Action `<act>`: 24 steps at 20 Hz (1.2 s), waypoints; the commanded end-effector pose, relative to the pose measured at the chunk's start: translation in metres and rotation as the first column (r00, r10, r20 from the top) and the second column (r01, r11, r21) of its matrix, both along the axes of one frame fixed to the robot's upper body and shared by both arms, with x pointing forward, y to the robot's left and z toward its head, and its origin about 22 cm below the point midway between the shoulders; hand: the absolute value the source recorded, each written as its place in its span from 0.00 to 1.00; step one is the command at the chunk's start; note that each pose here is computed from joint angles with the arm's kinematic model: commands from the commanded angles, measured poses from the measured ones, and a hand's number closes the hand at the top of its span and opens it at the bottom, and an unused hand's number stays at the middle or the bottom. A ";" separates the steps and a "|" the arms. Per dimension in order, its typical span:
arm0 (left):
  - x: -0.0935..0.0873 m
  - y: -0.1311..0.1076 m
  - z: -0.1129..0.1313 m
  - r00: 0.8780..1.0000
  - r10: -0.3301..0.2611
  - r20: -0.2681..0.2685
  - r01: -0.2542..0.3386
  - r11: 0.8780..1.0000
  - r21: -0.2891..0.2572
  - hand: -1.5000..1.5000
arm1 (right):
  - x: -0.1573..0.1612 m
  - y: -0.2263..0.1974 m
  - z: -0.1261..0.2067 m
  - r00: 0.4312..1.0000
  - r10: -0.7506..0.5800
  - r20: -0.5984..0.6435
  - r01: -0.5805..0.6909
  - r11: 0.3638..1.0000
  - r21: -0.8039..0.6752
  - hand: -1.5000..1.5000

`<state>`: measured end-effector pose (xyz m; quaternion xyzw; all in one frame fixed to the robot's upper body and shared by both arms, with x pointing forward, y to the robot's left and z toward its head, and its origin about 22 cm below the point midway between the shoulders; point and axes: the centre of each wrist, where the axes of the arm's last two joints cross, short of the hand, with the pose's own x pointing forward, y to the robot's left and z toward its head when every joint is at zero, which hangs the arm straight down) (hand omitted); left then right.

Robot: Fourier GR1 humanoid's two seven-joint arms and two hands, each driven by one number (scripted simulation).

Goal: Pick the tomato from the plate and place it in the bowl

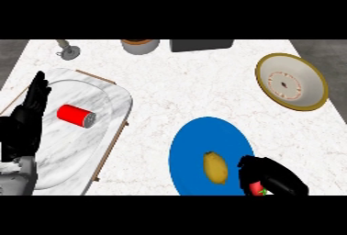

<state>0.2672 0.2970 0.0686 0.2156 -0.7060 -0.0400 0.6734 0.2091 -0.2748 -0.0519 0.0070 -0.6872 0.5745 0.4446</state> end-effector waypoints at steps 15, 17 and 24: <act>0.020 -0.020 0.010 0.993 -0.109 0.034 0.110 0.994 -0.020 0.50 | -0.015 -0.092 0.152 0.819 -0.572 0.035 0.535 0.786 0.310 1.00; 0.021 -0.028 0.018 0.992 -0.117 0.043 0.117 0.993 -0.003 0.50 | 0.003 -0.105 0.144 0.792 -0.611 0.005 0.571 0.742 0.352 1.00; 0.023 -0.032 0.007 0.990 -0.137 0.024 0.138 0.990 -0.011 0.50 | 0.066 -0.150 0.154 0.739 -0.674 -0.011 0.612 0.664 0.430 1.00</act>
